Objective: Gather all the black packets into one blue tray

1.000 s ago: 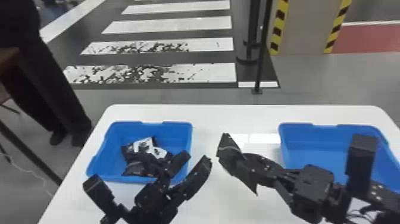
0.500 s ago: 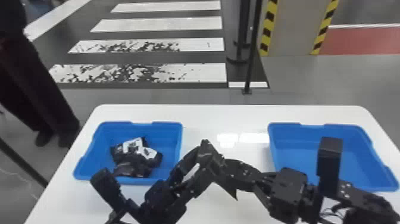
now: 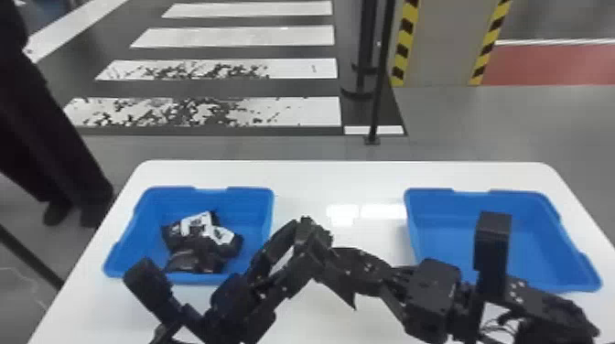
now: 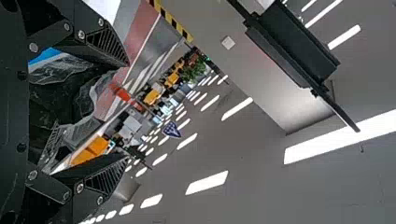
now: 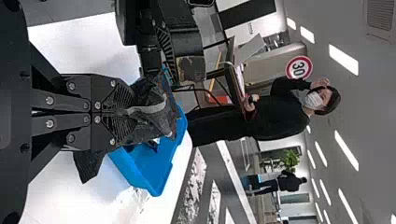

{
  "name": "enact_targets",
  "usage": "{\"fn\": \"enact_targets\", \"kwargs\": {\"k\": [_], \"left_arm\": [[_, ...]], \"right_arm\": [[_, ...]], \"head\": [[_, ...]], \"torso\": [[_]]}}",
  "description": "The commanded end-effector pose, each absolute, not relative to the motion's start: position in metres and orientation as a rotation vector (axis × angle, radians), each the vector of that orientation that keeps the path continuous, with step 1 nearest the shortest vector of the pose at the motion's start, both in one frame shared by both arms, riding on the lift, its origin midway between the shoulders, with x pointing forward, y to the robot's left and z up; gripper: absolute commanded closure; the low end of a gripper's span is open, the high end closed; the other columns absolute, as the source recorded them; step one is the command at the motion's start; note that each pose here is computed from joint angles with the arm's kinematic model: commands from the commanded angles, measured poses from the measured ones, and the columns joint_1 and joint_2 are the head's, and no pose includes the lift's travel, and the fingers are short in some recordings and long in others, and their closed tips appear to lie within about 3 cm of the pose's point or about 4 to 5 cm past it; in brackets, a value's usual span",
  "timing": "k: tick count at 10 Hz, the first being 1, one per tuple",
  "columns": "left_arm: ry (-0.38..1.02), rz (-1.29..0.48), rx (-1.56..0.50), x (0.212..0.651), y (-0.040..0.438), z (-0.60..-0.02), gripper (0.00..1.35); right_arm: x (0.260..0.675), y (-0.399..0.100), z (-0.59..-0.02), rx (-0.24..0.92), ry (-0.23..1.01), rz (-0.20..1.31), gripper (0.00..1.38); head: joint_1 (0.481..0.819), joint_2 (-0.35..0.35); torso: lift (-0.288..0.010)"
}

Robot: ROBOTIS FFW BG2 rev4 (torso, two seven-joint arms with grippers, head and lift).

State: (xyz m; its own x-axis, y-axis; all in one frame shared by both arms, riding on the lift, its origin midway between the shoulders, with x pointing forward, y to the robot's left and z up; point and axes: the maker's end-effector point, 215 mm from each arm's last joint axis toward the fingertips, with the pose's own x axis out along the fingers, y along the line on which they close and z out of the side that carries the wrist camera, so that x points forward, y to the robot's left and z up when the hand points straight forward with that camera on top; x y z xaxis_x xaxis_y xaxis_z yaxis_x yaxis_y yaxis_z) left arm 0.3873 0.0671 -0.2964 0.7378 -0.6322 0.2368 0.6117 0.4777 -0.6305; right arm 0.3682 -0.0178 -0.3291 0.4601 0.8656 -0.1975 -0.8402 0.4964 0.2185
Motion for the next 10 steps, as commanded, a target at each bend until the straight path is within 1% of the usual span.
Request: {"fn": "enact_targets", "kwargs": {"k": [1, 2, 3, 4, 5, 6, 8, 10], "left_arm": [[0.05, -0.743, -0.717, 0.392, 0.074, -0.305, 0.56], [0.102, -0.759, -0.703, 0.391, 0.067, -0.317, 0.77], [0.152, -0.777, -0.695, 0.387, 0.06, -0.327, 0.79], [0.185, -0.787, -0.709, 0.385, 0.053, -0.335, 0.78], [0.177, -0.781, -0.707, 0.386, 0.055, -0.335, 0.66], [0.167, -0.768, -0.691, 0.389, 0.06, -0.337, 0.6], [0.167, -0.755, -0.643, 0.394, 0.067, -0.34, 0.82], [0.141, -0.74, -0.592, 0.399, 0.076, -0.338, 0.82]], "right_arm": [[0.367, -0.016, -0.329, 0.098, 0.299, 1.057, 1.28], [0.367, -0.015, -0.327, 0.096, 0.294, 1.059, 1.28], [0.367, -0.015, -0.325, 0.097, 0.291, 1.061, 1.28], [0.367, -0.013, -0.324, 0.099, 0.289, 1.067, 1.28], [0.366, -0.012, -0.322, 0.1, 0.286, 1.068, 1.28], [0.367, -0.012, -0.323, 0.102, 0.287, 1.067, 1.28], [0.366, -0.011, -0.323, 0.103, 0.287, 1.071, 1.28], [0.365, -0.011, -0.325, 0.105, 0.292, 1.071, 1.28]], "head": [[0.695, 0.07], [0.695, 0.082], [0.695, 0.082], [0.695, 0.079], [0.695, 0.069], [0.695, 0.064], [0.695, 0.071], [0.695, 0.084]], "torso": [[-0.11], [-0.11], [-0.11], [-0.11], [-0.11], [-0.11], [-0.11], [-0.11]]}}
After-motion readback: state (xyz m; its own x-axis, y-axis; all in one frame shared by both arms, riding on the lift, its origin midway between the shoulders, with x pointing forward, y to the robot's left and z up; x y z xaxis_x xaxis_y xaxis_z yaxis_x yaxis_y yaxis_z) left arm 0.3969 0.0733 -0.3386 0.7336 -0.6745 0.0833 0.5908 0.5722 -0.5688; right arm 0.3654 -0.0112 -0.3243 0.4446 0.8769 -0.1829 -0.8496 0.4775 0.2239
